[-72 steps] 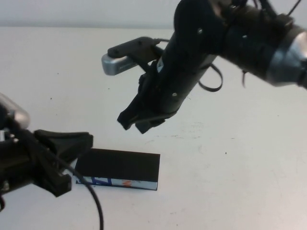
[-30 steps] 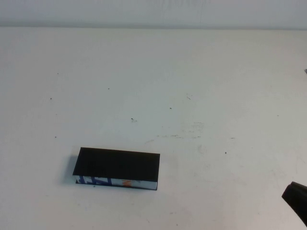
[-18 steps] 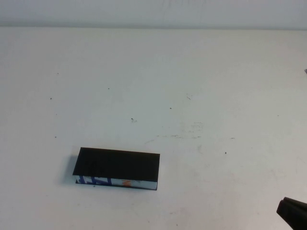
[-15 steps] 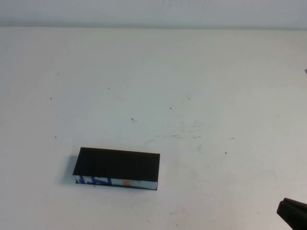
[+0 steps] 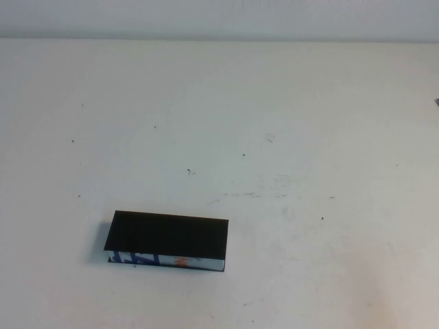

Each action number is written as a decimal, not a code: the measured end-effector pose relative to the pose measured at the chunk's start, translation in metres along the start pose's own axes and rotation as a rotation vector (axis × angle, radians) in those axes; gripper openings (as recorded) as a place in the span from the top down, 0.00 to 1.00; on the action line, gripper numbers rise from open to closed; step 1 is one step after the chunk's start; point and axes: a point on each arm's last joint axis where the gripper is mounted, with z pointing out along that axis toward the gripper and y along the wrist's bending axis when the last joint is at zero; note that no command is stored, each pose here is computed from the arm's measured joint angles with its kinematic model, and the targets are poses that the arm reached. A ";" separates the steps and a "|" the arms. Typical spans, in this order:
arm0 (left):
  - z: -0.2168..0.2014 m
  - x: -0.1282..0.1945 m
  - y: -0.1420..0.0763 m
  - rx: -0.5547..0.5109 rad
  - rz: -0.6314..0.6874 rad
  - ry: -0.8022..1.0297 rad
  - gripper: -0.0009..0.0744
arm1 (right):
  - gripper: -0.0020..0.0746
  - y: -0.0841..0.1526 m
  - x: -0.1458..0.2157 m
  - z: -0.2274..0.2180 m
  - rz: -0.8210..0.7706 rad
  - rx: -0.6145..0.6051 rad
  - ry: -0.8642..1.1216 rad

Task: Return glasses to glasses case

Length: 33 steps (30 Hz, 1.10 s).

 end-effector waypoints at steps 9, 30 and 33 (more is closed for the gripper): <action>0.000 0.000 0.000 -0.004 0.000 0.000 0.99 | 0.99 -0.005 0.017 -0.009 0.018 0.064 0.086; 0.000 0.000 0.001 -0.006 -0.002 0.000 0.99 | 0.99 -0.006 0.021 -0.009 0.020 0.070 0.131; 0.000 0.000 0.001 -0.006 -0.005 0.000 0.99 | 0.99 -0.006 0.021 -0.009 0.020 0.070 0.131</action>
